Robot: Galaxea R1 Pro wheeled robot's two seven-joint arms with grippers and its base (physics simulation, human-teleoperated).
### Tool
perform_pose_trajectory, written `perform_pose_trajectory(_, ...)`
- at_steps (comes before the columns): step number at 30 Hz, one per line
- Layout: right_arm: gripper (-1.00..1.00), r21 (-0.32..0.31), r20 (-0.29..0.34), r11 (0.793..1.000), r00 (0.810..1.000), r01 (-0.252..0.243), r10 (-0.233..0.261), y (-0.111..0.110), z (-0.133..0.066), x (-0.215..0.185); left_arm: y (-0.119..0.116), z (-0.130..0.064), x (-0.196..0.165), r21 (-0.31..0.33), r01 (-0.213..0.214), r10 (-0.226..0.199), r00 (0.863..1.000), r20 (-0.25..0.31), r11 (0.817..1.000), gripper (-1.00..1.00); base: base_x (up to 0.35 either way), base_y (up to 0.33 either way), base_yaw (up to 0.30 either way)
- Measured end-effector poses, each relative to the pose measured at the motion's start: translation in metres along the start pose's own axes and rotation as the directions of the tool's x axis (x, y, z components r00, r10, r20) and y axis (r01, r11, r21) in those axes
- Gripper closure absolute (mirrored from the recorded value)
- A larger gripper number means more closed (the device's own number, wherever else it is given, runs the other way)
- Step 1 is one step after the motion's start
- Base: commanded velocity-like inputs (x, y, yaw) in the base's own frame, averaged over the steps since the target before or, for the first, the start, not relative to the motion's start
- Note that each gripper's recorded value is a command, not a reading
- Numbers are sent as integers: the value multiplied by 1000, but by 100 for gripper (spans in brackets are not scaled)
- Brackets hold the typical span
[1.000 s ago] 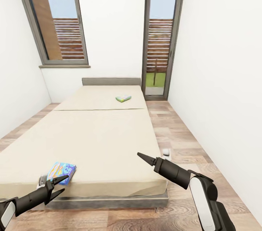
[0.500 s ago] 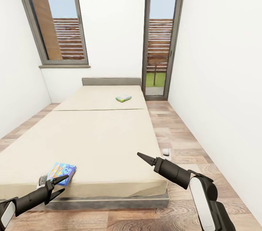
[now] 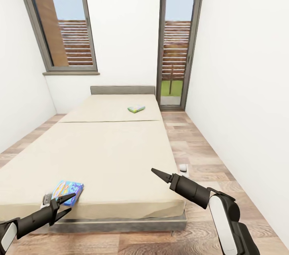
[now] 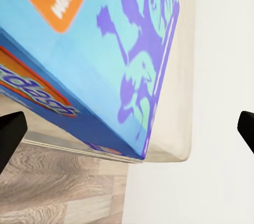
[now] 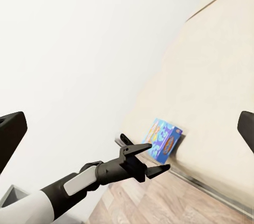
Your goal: Put all the toys in the child's room - the three board games (two on the bed and one on the table), the two jigsaw puzzles on the table, and the tennis ball on the table - inside the toy box on the table in the child's room.
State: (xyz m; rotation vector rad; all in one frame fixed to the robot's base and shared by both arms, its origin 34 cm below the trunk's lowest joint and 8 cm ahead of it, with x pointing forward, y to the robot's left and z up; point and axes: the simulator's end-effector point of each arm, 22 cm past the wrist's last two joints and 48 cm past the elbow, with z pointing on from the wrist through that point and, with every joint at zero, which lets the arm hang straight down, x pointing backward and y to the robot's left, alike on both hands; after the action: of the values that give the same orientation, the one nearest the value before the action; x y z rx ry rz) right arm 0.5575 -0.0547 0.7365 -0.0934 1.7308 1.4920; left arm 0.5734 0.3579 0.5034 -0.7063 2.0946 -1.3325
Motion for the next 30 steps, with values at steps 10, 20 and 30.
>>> perform_pose_trajectory(10,-100,0,0,1000,1000,0,0,0,0,0,2,0,3,-10,3,-3,1000,-12,1000,-100,20,0,0)
perform_pose_trajectory(20,-100,0,0,1000,1000,0,0,0,0,0,2,0,3,-10,2,-3,1000,-13,1000,-100,0,0,0)
perform_pose_trajectory(30,-100,0,0,1000,1000,0,0,0,0,0,2,0,3,-9,5,-5,1000,-13,1000,-100,0,0,0)
